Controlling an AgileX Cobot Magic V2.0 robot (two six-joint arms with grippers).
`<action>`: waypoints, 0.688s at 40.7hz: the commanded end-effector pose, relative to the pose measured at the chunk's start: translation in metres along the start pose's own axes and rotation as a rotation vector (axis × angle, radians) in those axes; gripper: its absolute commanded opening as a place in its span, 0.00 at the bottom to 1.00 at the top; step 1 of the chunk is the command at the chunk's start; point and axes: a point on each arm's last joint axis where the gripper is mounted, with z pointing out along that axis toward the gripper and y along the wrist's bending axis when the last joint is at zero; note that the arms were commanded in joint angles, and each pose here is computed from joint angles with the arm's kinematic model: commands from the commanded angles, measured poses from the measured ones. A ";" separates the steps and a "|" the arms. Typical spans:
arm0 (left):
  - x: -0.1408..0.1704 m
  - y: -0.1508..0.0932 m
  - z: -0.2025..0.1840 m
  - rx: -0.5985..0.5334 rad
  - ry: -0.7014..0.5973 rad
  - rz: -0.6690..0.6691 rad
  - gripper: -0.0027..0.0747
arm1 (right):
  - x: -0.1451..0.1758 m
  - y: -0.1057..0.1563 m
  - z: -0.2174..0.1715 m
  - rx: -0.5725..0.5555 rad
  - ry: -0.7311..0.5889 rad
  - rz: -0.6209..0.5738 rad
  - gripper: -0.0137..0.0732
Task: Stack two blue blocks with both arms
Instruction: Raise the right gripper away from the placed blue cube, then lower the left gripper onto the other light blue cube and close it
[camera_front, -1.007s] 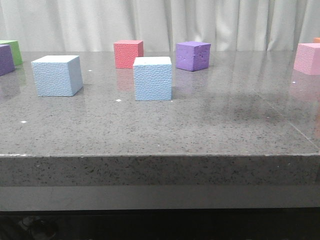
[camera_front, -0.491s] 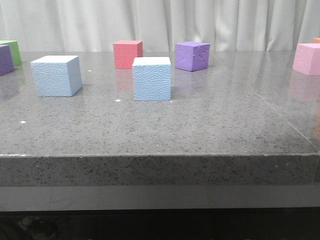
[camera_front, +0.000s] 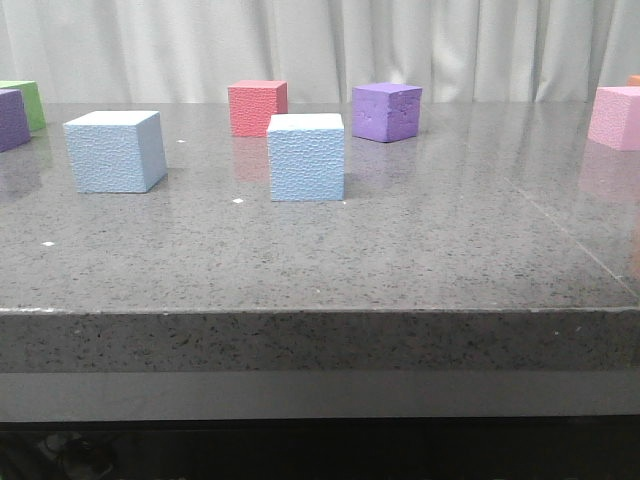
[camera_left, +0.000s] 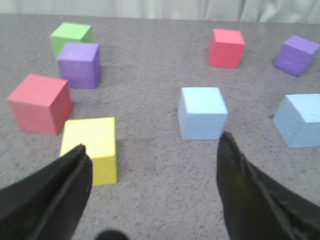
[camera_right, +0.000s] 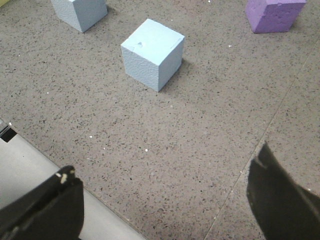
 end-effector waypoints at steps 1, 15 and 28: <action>-0.025 -0.008 0.005 0.059 -0.077 0.028 0.71 | -0.011 0.000 -0.009 0.003 -0.094 -0.003 0.92; -0.045 -0.042 0.065 0.188 0.073 0.172 0.88 | -0.011 0.000 -0.009 0.003 -0.094 -0.003 0.92; -0.058 -0.061 0.147 0.168 0.248 0.106 0.88 | -0.011 0.000 -0.009 0.003 -0.094 -0.003 0.92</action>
